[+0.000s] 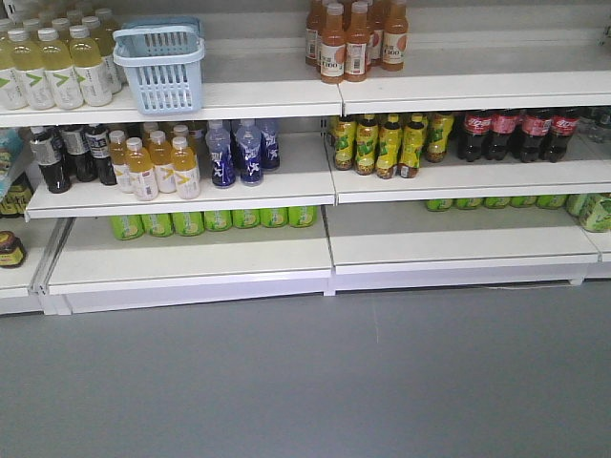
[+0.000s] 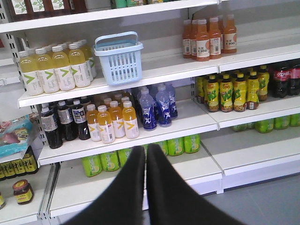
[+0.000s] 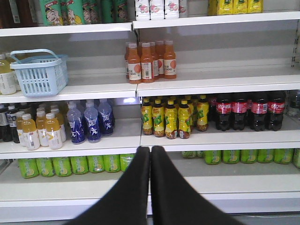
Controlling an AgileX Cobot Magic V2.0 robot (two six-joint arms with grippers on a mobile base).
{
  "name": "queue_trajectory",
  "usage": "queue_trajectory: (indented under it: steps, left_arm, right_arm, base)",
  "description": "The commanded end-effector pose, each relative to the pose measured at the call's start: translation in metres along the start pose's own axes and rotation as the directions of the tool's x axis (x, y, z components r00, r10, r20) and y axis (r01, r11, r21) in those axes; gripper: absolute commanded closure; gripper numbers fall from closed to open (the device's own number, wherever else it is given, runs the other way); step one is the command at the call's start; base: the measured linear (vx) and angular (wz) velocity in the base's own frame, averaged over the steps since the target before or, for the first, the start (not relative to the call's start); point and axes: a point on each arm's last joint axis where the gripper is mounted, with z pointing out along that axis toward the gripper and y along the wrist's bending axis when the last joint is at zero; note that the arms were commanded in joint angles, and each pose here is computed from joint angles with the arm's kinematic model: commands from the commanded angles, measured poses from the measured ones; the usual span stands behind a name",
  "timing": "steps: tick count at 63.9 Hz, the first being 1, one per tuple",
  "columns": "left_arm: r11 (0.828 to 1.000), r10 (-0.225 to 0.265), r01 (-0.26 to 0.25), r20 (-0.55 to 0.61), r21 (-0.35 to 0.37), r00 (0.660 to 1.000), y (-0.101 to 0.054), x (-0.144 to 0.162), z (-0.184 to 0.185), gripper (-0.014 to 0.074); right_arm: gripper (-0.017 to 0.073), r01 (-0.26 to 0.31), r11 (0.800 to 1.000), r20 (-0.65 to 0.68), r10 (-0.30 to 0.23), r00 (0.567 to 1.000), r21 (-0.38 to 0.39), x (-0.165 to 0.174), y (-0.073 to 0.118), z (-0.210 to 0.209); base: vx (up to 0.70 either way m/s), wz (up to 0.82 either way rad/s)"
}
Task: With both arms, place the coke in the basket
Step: 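Drive the base toward the shelf holding the light-blue basket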
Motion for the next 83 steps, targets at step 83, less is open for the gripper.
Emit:
queue_trajectory:
  steps: [83]
  left_arm:
    - [1.0,-0.006,0.007,0.118,-0.009,0.993,0.0011,-0.0181,-0.0041,0.0599]
  right_arm:
    - [0.0569,0.014,1.0,0.05,-0.014,0.999,-0.006,-0.0029,0.0005,0.001]
  base:
    - [0.1,0.03]
